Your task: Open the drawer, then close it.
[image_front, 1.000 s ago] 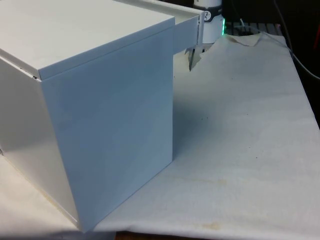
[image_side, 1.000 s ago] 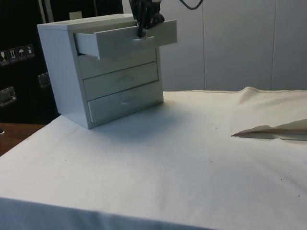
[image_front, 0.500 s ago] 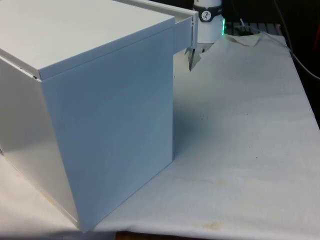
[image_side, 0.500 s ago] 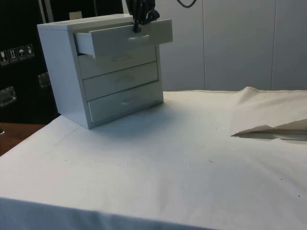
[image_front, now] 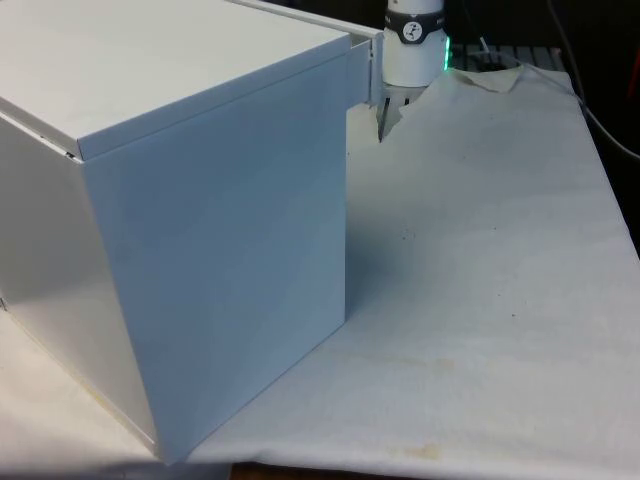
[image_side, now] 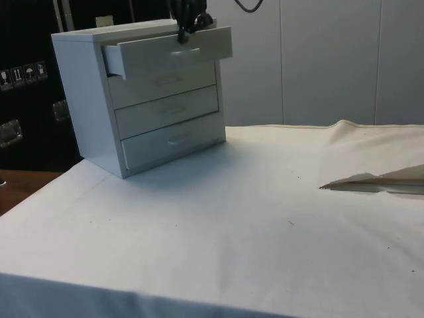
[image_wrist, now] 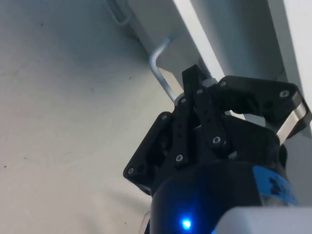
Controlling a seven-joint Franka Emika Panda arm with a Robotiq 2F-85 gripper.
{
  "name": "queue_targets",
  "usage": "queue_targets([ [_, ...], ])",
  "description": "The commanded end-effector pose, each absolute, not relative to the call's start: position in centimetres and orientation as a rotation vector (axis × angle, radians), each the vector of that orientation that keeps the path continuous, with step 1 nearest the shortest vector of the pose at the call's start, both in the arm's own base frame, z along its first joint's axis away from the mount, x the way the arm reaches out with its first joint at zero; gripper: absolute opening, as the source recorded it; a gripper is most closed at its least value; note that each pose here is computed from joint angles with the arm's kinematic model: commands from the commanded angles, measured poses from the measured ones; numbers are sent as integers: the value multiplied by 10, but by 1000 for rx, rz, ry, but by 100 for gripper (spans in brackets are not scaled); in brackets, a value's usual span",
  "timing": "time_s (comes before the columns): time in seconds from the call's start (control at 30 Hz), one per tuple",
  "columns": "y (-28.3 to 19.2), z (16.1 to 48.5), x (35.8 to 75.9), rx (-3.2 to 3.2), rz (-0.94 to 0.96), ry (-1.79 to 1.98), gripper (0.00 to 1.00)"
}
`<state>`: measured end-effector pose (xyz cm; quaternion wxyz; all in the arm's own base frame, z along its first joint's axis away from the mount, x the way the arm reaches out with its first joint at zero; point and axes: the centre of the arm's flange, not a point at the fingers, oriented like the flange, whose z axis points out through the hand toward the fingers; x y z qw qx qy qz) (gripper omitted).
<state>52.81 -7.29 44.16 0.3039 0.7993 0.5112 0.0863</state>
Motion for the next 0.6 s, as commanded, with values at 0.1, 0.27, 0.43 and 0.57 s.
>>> queue_targets([
  [0.1,-72,436,538,2092,220,1347,0],
  [0.27,-72,433,545,2085,211,1344,0],
  [0.43,-76,434,552,2078,202,1339,0],
  [0.57,-77,434,556,2075,198,1336,0],
])
